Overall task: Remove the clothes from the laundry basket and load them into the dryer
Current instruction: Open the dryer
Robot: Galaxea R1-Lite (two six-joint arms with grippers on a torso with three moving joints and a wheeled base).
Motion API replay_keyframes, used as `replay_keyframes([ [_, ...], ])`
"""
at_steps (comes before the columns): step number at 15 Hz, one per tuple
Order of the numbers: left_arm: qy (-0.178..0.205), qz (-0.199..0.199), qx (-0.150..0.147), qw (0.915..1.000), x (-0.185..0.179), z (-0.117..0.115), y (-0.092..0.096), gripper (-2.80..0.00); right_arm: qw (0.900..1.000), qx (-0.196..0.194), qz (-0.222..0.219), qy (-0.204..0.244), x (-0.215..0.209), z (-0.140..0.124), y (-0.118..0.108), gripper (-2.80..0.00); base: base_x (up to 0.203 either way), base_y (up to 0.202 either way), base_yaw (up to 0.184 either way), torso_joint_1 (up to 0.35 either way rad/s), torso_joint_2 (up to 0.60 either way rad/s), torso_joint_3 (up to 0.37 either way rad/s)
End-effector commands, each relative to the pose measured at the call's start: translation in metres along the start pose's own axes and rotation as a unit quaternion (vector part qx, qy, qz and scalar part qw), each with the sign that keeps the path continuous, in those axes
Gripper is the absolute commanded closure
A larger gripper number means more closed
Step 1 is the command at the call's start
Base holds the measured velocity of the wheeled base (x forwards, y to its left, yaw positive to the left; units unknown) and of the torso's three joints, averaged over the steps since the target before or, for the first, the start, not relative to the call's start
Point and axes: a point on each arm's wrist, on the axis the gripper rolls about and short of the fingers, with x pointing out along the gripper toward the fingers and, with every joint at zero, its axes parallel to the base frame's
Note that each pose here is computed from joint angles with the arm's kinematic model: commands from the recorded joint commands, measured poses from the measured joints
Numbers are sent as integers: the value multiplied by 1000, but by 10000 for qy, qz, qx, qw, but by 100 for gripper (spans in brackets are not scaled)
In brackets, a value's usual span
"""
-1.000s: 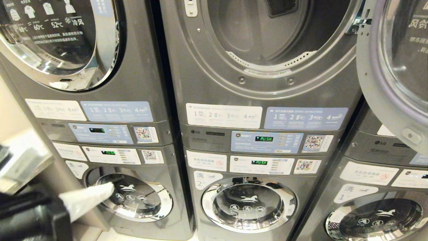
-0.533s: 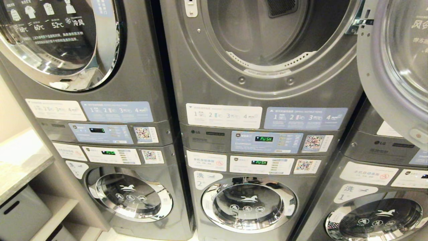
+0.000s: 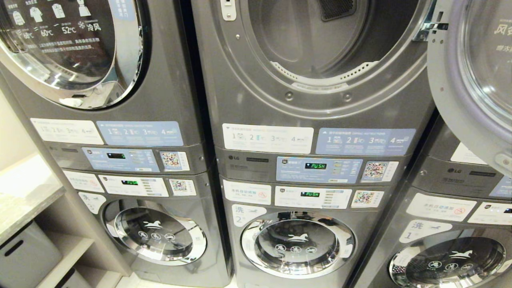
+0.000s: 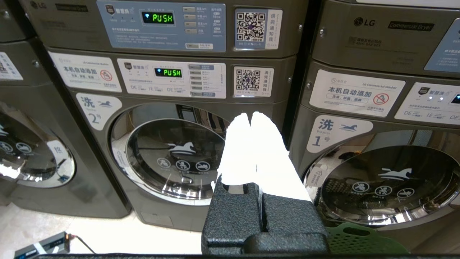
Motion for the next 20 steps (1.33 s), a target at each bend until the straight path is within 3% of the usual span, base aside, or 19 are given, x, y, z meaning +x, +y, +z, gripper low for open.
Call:
replay_keyframes([
  [1, -861, -22, 182, 9961, -12, -8, -1, 0, 9997, 26, 20, -226, -2, 8, 0, 0, 0, 0, 0, 0, 0, 0],
  [4, -1504, -149, 129, 9884, -15, -14, -1, 0, 9955, 15, 325, -889, -11, 60, 1, 0, 0, 0, 0, 0, 0, 0],
  [8, -1511, -135, 111, 9884, -15, -14, -1, 0, 9911, -3, 399, -1272, 5, 133, 2, 0, 0, 0, 0, 0, 0, 0],
  [13, -1518, -134, 103, 9883, -15, -13, -1, 0, 9825, -41, -684, -1734, 63, 195, -4, 0, 0, 0, 0, 0, 0, 0],
  [15, -1515, -142, 105, 9883, -15, -14, -1, 0, 9795, -250, -1137, -1645, 68, 193, -6, 0, 0, 0, 0, 0, 0, 0],
  [20, -1517, -126, 102, 9883, -15, -13, -1, 0, 9650, -229, -2212, -1391, 89, 196, -12, 0, 0, 0, 0, 0, 0, 0],
])
